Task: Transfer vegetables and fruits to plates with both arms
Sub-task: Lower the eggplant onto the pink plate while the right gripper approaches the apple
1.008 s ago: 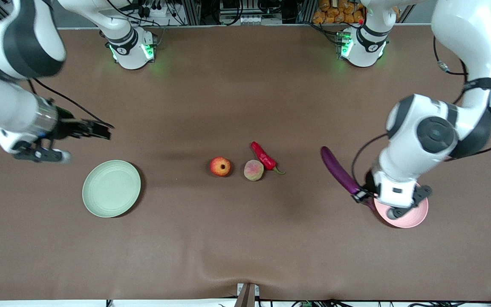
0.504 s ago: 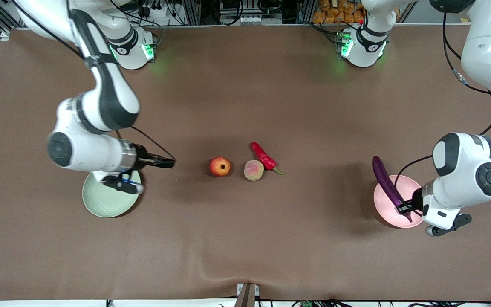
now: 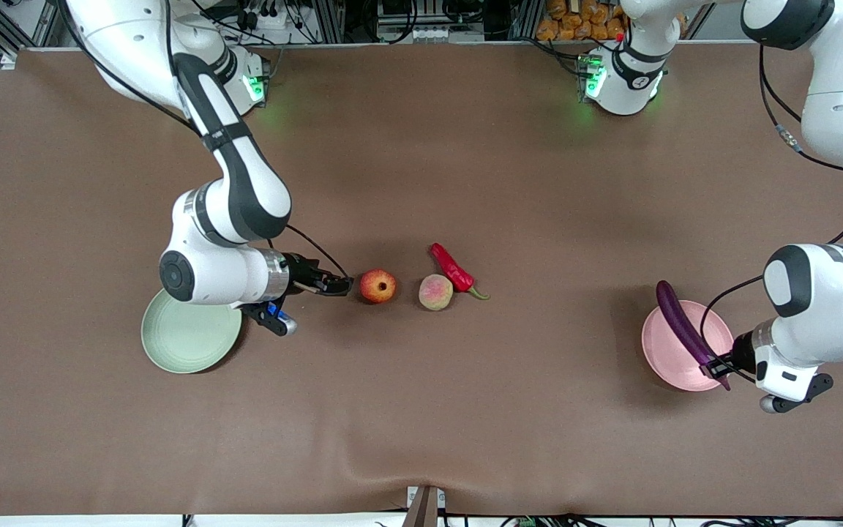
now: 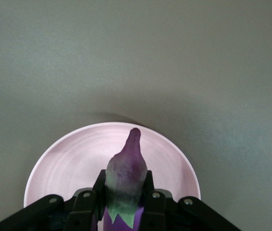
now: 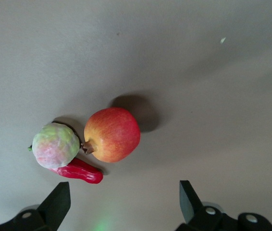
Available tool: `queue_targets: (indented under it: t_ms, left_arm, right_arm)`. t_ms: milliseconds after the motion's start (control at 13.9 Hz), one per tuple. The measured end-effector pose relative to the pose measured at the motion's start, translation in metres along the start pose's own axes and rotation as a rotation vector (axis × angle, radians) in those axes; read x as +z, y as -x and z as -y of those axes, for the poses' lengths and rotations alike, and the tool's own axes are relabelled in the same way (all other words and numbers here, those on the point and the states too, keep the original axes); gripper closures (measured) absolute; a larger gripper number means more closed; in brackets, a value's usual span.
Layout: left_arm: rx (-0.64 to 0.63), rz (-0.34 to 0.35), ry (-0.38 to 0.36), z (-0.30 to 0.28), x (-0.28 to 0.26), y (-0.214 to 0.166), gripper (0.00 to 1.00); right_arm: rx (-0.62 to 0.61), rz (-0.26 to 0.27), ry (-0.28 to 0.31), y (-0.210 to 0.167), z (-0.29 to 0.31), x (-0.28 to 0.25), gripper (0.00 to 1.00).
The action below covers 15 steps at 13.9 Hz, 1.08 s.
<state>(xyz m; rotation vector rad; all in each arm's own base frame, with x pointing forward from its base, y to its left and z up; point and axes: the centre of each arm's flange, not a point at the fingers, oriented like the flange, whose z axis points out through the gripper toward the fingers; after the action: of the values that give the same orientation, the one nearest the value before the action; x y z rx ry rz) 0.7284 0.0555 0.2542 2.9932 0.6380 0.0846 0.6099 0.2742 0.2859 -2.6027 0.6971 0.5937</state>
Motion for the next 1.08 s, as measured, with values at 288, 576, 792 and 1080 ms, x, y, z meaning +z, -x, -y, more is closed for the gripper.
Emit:
queue_targets:
  t_ms: [288, 576, 792, 1080]
  left_arm:
    - [0.004, 0.000, 0.002, 0.007, 0.008, -0.002, 0.44]
    - [0.023, 0.003, 0.006, -0.009, 0.000, -0.001, 0.05]
    - [-0.010, 0.033, 0.005, -0.039, -0.023, 0.010, 0.00]
    - [-0.161, 0.128, -0.063, -0.129, -0.042, 0.073, 0.00]
  right_arm:
    - [0.019, -0.006, -0.026, -0.007, 0.002, 0.017, 0.00]
    - [0.022, -0.030, -0.029, -0.010, 0.006, 0.032, 0.00]
    - [0.026, -0.035, -0.033, -0.009, 0.009, 0.041, 0.00]
    - [0.057, -0.021, -0.066, -0.006, 0.016, 0.075, 0.00]
